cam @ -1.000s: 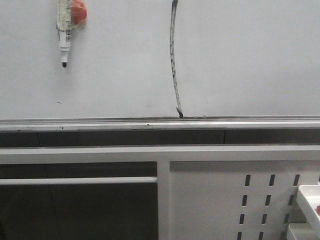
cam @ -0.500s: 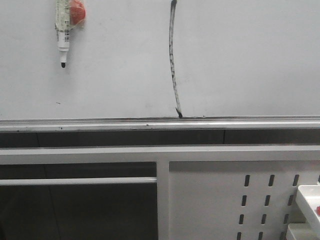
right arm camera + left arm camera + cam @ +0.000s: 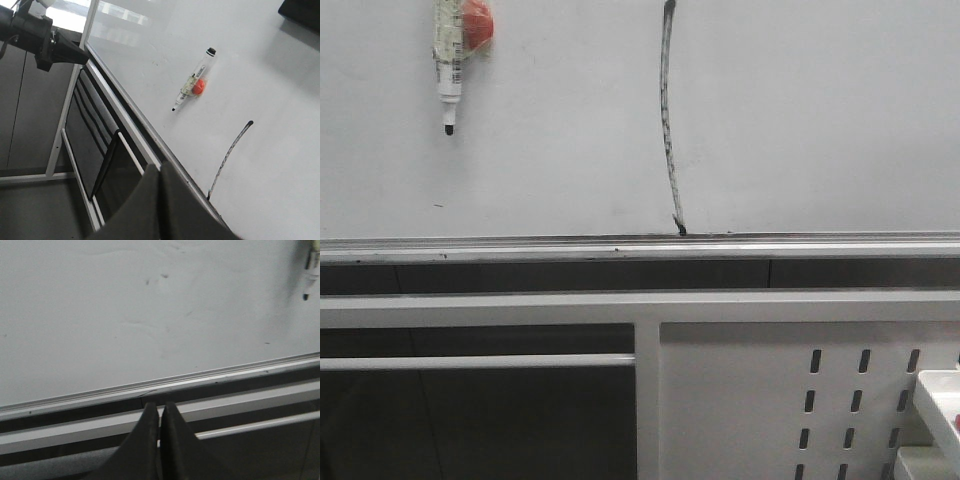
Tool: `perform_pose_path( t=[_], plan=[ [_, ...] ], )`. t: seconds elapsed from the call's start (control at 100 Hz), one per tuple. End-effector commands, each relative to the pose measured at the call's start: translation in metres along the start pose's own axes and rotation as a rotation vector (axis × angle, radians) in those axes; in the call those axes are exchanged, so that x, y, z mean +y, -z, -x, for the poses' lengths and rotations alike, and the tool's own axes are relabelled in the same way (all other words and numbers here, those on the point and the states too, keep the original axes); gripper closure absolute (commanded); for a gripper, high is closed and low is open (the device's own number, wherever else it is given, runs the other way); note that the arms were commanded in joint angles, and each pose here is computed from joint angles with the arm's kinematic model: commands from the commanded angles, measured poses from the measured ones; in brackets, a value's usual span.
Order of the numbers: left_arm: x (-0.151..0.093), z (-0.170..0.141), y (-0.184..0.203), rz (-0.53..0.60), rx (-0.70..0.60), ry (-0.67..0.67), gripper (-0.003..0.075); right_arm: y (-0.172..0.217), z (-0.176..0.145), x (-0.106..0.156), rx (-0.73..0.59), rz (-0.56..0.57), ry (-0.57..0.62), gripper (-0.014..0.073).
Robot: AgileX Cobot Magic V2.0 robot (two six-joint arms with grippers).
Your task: Write number 1 on whiteboard
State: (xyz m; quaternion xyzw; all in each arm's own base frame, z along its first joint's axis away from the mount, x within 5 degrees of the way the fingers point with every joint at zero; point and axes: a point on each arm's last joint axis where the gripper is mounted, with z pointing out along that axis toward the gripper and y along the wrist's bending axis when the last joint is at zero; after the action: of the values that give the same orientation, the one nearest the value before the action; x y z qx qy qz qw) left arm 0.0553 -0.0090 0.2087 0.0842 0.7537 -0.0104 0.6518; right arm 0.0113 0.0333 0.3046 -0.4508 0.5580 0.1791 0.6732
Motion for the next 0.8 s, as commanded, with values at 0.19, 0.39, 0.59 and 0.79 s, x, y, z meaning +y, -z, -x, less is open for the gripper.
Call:
perform_pose_path(
  t=[0.19, 0.39, 0.59, 0.79],
  plan=[
    [0.004, -0.027, -0.003, 0.109, -0.009, 0.196, 0.0740, 0.001, 0.010, -0.007, -0.051, -0.050, -0.001, 0.0652],
    [0.001, -0.035, -0.003, 0.090, 0.076, 0.242, 0.0740, 0.001, 0.010, -0.006, -0.049, -0.049, -0.001, 0.0652],
    [0.001, -0.035, -0.003, 0.090, 0.076, 0.243, 0.0740, 0.001, 0.010, -0.006, -0.049, -0.049, -0.001, 0.0652],
    [0.001, -0.035, -0.003, 0.090, 0.076, 0.243, 0.0740, 0.001, 0.010, -0.006, -0.049, -0.049, -0.001, 0.0652]
  ],
)
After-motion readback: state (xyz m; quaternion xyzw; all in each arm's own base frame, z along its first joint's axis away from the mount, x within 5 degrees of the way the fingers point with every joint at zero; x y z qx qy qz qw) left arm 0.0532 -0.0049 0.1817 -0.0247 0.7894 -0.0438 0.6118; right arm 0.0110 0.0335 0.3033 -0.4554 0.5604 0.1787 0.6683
